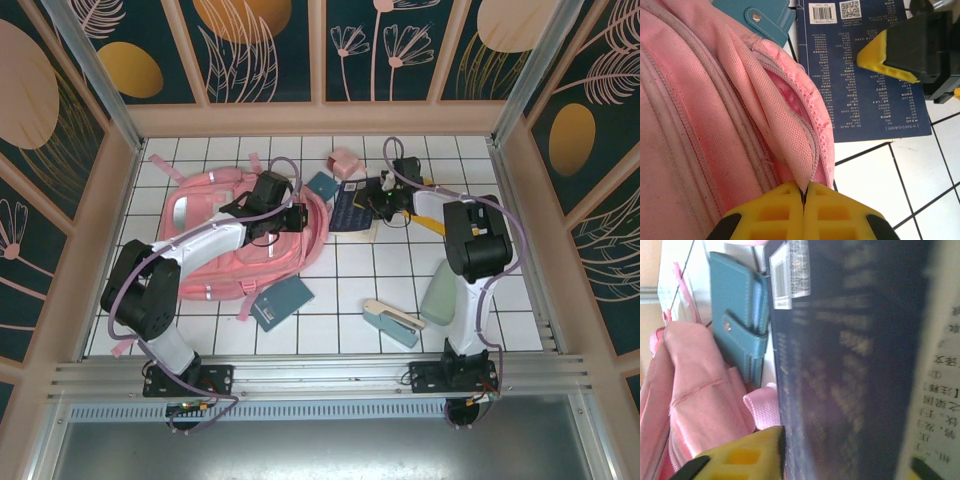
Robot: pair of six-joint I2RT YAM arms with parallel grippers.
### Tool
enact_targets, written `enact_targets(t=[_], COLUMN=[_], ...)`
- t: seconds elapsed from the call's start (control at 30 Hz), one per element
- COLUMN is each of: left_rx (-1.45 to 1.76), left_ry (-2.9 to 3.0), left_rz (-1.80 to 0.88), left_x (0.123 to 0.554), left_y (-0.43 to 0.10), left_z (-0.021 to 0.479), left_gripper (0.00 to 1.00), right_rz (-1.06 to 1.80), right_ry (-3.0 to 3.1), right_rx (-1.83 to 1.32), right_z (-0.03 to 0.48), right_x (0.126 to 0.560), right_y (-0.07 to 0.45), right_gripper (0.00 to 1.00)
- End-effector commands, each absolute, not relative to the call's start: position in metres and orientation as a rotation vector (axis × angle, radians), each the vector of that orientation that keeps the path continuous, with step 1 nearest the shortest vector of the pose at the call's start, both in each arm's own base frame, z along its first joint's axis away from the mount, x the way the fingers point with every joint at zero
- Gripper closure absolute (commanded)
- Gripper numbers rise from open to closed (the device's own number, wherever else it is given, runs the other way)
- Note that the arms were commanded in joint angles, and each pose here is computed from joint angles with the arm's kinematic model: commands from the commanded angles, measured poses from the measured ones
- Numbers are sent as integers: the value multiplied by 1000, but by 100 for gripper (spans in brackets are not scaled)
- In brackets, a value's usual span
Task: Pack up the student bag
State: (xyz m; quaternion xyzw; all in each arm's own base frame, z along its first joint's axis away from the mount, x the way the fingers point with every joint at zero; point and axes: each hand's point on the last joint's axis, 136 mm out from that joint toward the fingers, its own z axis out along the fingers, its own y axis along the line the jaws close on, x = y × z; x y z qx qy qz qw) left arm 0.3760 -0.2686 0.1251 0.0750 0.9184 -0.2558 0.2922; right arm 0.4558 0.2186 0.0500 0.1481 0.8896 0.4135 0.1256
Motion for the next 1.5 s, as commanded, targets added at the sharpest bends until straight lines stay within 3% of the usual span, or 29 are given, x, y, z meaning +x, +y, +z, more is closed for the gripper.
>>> enact_targets(t=[0.0,0.03,0.1,0.17,0.27,0.37,0.57,0.73,1.07,1.2,1.47], left_rx=[209,207,207,204,191,173,108,44,-105,-141,-168], left_ry=[2413,2411,2410,2406,2384,2361,2352,2308,2305,2286,2219], left_rz=[-690,-694,-700,-714,-738,-772,-993,-1188,-1531,-1614,-1730], left_x=[377,377,376,375,376,380,387,393,398,396,391], left_y=[-270,-270,-271,-271,-273,-276,-292,-307,-333,-337,-339], left_z=[143,144,147,151,162,173,180,188,151,146,152], left_gripper=[92,90,82,60,41,31,25,23,25,36,71], right_rz=[1298,1291,1274,1278,1310,1376,1494,1600,1701,1721,1738], right_ry=[2525,2519,2495,2465,2421,2384,2333,2281,2239,2235,2226], right_rx=[394,394,389,372,335,277,167,84,-8,-16,10], right_z=[63,66,76,90,113,133,165,184,201,201,197], right_x=[463,462,461,458,452,444,427,406,377,373,371], right_y=[231,230,224,218,212,214,223,233,256,260,259], right_gripper=[91,98,100,100,100,100,100,100,100,100,100])
